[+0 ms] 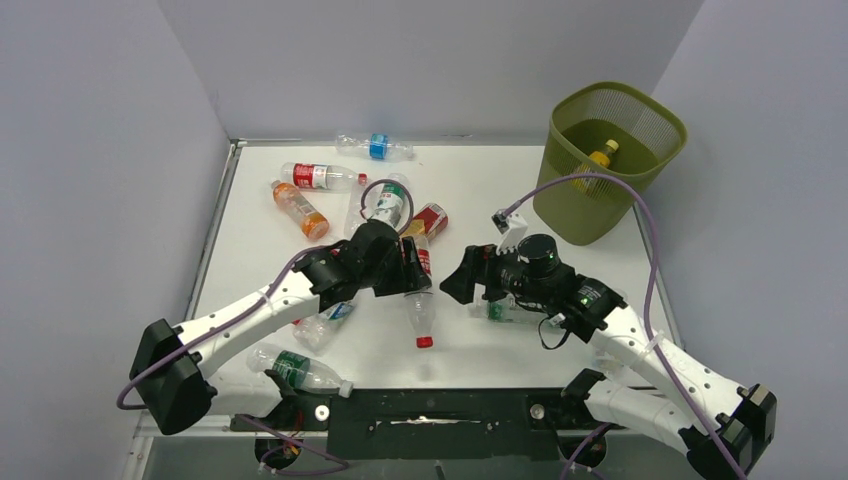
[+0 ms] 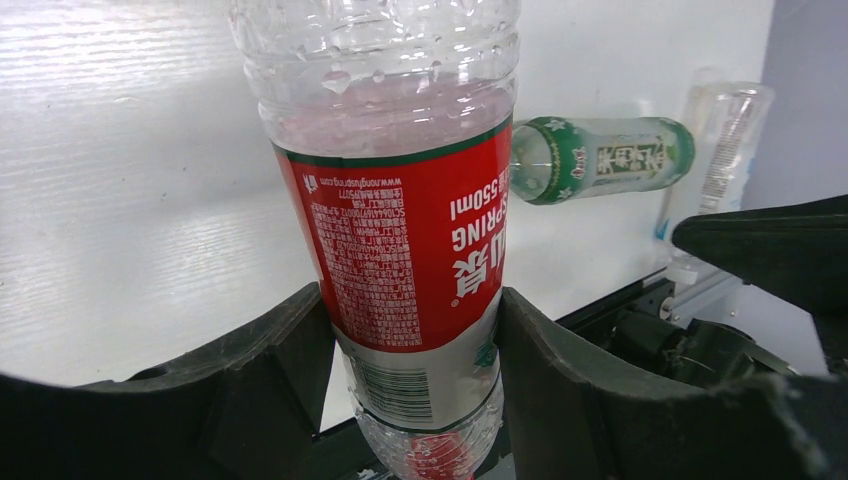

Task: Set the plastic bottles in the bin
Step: Pick up the plastic bottle at the center of the board.

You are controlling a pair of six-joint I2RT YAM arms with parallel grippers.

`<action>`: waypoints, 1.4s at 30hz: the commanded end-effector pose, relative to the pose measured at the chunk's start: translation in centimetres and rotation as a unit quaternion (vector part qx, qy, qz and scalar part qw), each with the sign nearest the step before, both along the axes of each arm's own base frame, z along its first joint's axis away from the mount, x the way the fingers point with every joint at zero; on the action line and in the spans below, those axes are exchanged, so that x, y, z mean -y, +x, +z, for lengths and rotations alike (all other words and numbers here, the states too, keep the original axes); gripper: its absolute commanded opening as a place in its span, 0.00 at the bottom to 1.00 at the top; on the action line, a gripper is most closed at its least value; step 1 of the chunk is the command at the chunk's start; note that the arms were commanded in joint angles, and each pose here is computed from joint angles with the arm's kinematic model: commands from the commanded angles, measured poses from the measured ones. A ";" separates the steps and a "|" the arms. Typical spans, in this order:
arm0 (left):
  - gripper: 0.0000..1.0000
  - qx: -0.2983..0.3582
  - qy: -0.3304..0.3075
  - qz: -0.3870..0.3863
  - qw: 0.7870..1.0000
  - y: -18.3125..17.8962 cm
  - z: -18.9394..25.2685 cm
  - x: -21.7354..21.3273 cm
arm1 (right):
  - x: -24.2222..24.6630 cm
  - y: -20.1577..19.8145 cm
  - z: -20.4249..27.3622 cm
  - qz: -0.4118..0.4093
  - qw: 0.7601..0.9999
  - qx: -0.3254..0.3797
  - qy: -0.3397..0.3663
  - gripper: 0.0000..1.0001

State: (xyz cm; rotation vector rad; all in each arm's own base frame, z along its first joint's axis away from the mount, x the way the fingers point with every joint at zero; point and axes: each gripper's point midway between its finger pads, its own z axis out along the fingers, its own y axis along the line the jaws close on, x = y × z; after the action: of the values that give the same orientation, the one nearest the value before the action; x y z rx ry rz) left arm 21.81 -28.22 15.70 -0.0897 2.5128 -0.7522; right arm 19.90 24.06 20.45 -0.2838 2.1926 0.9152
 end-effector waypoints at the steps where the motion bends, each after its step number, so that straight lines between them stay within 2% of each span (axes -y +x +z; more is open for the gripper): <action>1: 0.49 0.061 -0.081 -0.010 0.995 1.1 5.7 2.1 | -2.2 -0.2 2.6 0.032 0.997 0.017 0.068 0.99; 10: 0.49 0.097 -0.147 -0.025 0.984 1.0 9.2 3.2 | -4.2 -1.4 4.0 0.076 0.987 0.007 0.140 0.95; 15: 0.49 0.102 -0.179 -0.028 0.978 0.8 10.4 3.7 | -4.5 -1.5 3.9 0.080 0.987 0.001 0.141 0.91; 27: 0.49 0.077 -0.231 -0.023 0.970 0.4 11.2 4.3 | -4.7 -1.1 2.5 0.056 0.992 -0.004 0.109 0.90; 32: 0.49 0.068 -0.218 -0.014 0.974 0.2 10.5 3.7 | -4.6 -0.7 2.7 0.042 0.994 0.002 0.097 0.81; 36: 0.50 0.062 -0.203 -0.011 0.977 0.0 9.9 3.2 | -4.7 -0.6 2.4 0.038 0.996 0.003 0.087 0.64; 38: 0.54 0.061 -0.198 -0.009 0.978 -0.1 9.8 3.0 | -4.8 -0.6 2.4 0.037 0.996 0.003 0.084 0.58; 42: 0.75 0.058 -0.181 -0.004 0.982 -0.1 9.3 2.5 | -4.7 -0.5 2.8 0.032 0.996 0.008 0.077 0.54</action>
State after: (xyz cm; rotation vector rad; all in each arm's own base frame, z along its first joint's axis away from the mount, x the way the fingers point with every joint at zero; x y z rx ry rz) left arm 21.77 -31.33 23.27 -0.1584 2.2822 -1.1726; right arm 18.13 28.70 20.95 -0.3035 2.1658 1.1524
